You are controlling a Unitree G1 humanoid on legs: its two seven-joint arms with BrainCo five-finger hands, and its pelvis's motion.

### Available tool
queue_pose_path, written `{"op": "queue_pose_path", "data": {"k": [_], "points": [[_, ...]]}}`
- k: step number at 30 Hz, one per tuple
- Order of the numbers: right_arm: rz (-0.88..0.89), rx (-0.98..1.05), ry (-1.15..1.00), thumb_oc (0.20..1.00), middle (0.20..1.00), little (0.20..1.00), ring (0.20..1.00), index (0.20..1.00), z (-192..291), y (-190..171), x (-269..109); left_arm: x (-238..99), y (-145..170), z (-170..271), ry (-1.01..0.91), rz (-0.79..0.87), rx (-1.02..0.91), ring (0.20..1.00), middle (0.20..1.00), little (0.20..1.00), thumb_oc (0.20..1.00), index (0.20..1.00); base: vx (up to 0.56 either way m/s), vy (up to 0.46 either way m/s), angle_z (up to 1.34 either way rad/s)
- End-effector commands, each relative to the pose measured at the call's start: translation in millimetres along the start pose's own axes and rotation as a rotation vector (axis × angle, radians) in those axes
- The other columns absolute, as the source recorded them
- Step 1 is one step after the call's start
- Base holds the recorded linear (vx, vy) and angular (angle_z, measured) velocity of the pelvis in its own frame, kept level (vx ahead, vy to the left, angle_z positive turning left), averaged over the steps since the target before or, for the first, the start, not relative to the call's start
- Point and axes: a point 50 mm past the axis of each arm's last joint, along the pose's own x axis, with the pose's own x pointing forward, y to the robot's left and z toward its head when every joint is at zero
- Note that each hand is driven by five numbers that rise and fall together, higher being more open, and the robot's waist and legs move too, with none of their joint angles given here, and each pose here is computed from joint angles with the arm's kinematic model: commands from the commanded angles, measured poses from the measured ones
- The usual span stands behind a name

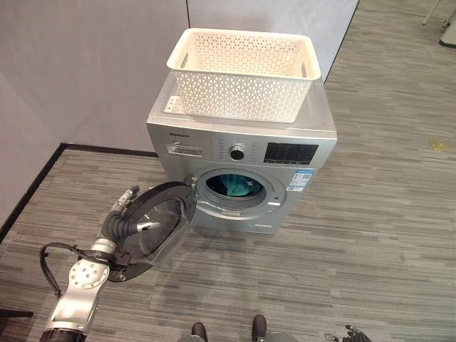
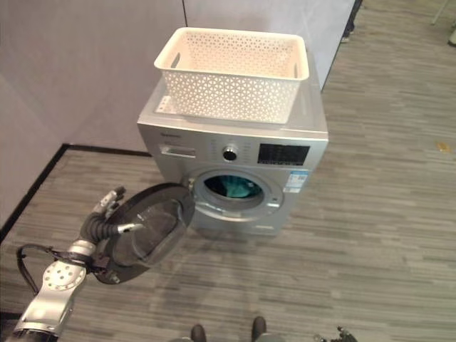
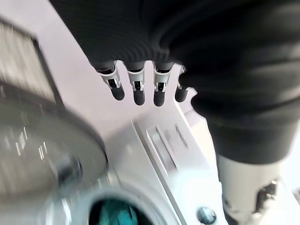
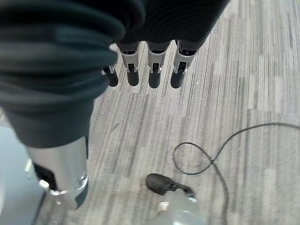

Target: Grab the laundry basket,head to the washer,open it,put in the laundry and shut it.

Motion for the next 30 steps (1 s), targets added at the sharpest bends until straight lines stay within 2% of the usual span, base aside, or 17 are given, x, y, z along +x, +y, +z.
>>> {"op": "queue_pose_path", "data": {"k": [1, 5, 8, 10, 12, 14, 15, 16, 18, 20, 25, 28, 30], "points": [[-0.005, -0.083, 0.006, 1.000, 1.000, 1.000, 1.000, 1.000, -1, -12, -1, 14, 29, 23, -0.111, 0.125, 0.058, 1.000, 1.000, 1.000, 1.000, 1.000, -0.09, -0.047, 0.23], [-0.047, -0.052, 0.022, 1.000, 1.000, 1.000, 1.000, 1.000, -6, -26, -3, 43, 25, 23, -0.090, 0.178, -0.033, 1.000, 1.000, 1.000, 1.000, 1.000, -0.18, 0.055, 0.82], [-0.005, -0.144, 0.011, 1.000, 1.000, 1.000, 1.000, 1.000, -9, -23, -5, 45, 42, 12, -0.031, 0.237, 0.040, 1.000, 1.000, 1.000, 1.000, 1.000, -0.03, -0.007, 0.47], [-0.041, -0.048, 0.004, 1.000, 1.000, 1.000, 1.000, 1.000, -12, -31, -7, 51, 56, 4, 0.035, 0.271, 0.073, 1.000, 1.000, 1.000, 1.000, 1.000, -0.03, 0.170, -0.14], [-0.041, -0.043, 0.002, 1.000, 1.000, 1.000, 1.000, 1.000, -10, -28, -6, 58, 61, 7, 0.048, 0.257, 0.184, 1.000, 1.000, 1.000, 1.000, 1.000, 0.00, 0.139, 0.22], [-0.041, -0.043, 0.002, 1.000, 1.000, 1.000, 1.000, 1.000, -10, -28, -6, 58, 61, 7, 0.048, 0.257, 0.184, 1.000, 1.000, 1.000, 1.000, 1.000, -0.01, 0.079, -0.13], [-0.045, -0.053, 0.012, 1.000, 1.000, 1.000, 1.000, 1.000, -14, -29, -7, 58, 68, 3, 0.075, 0.233, 0.250, 1.000, 1.000, 1.000, 1.000, 1.000, 0.02, 0.161, -0.17], [-0.020, -0.060, 0.006, 1.000, 1.000, 1.000, 1.000, 1.000, -14, -24, -7, 61, 84, -4, 0.141, 0.289, 0.231, 1.000, 1.000, 1.000, 1.000, 1.000, 0.03, 0.183, -0.15], [0.038, -0.115, -0.030, 1.000, 1.000, 1.000, 1.000, 1.000, -8, -13, -6, 71, 102, -1, 0.192, 0.349, 0.319, 1.000, 1.000, 1.000, 1.000, 1.000, 0.02, 0.048, -0.20], [0.048, -0.134, -0.029, 1.000, 1.000, 1.000, 1.000, 1.000, -10, -12, -6, 74, 108, 3, 0.196, 0.362, 0.330, 1.000, 1.000, 1.000, 1.000, 1.000, -0.01, -0.009, -0.25], [0.094, -0.185, -0.035, 1.000, 1.000, 1.000, 1.000, 1.000, -10, -6, -7, 71, 143, -3, 0.358, 0.437, 0.395, 1.000, 1.000, 1.000, 1.000, 1.000, -0.05, -0.002, -0.25], [0.104, -0.190, -0.016, 1.000, 1.000, 1.000, 1.000, 1.000, -18, -8, -10, 61, 151, -16, 0.455, 0.446, 0.405, 1.000, 1.000, 1.000, 1.000, 1.000, -0.05, -0.033, -0.29], [0.104, -0.189, -0.016, 1.000, 1.000, 1.000, 1.000, 1.000, -18, -8, -10, 61, 151, -15, 0.454, 0.446, 0.405, 1.000, 1.000, 1.000, 1.000, 1.000, -0.02, -0.018, -0.23]]}}
